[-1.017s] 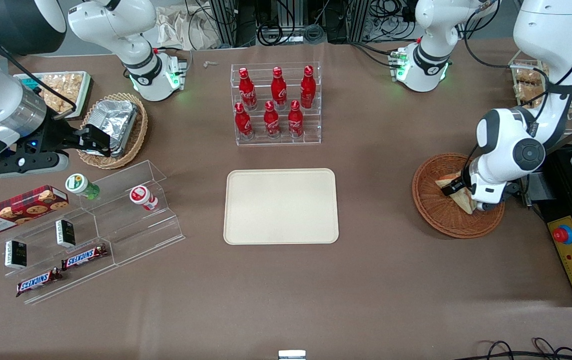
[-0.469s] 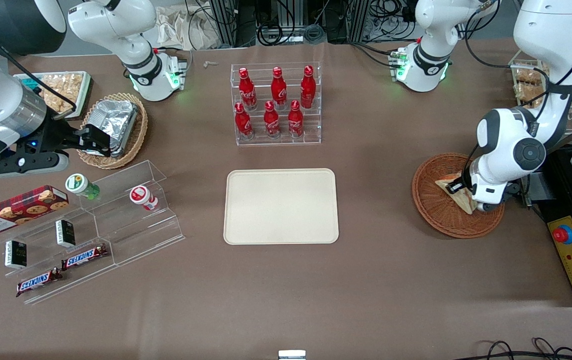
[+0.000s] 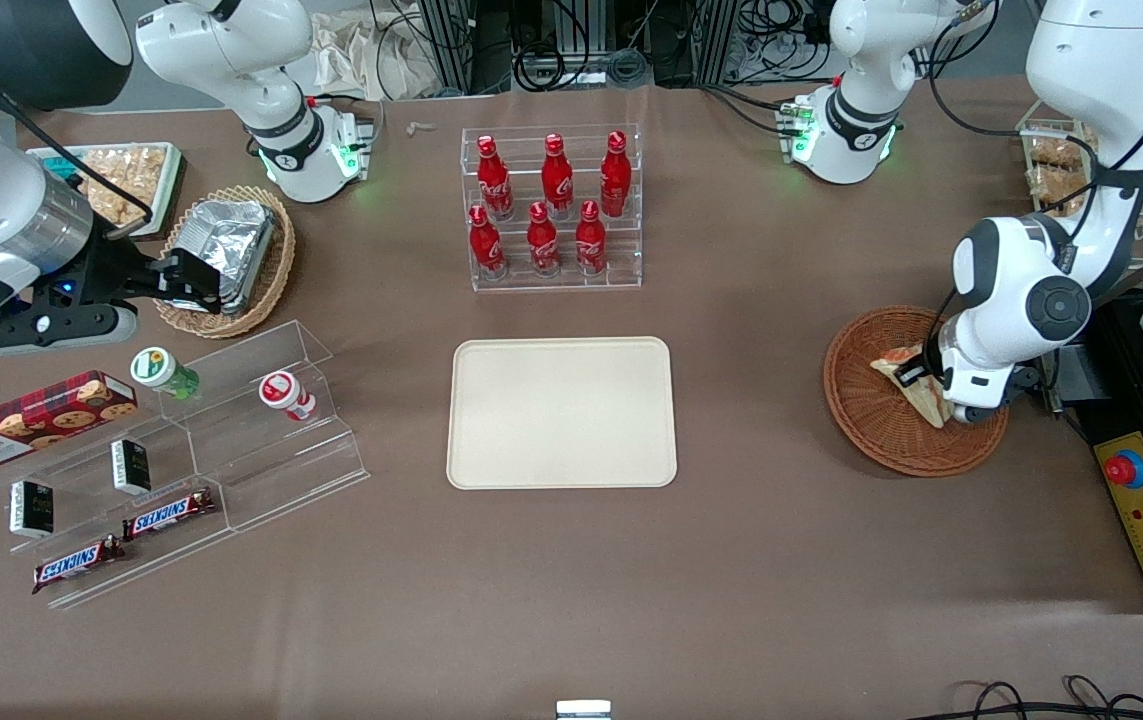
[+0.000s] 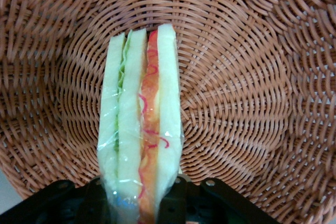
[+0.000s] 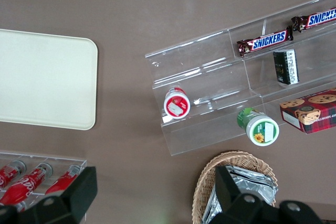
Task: Place sandwich from basket to tray
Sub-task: 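Lift the sandwich out of the basket with the left gripper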
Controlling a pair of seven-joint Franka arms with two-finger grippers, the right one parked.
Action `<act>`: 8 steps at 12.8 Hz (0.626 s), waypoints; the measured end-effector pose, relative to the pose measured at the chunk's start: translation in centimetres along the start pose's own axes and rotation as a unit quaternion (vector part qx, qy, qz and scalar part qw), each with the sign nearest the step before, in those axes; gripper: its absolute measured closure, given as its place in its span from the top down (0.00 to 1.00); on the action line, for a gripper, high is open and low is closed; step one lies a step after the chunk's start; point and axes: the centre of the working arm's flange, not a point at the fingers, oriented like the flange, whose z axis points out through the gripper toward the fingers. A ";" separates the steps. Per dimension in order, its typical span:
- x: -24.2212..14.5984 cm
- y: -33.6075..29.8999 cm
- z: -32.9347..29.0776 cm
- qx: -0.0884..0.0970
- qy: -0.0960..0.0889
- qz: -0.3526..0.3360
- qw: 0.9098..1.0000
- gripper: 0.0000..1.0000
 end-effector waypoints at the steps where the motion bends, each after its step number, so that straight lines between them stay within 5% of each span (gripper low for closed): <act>1: 0.0 0.0 -0.2 0.000 0.002 0.000 1.000 0.22; 8: 3.0 0.6 -8.5 0.021 -0.004 -0.009 1.000 0.18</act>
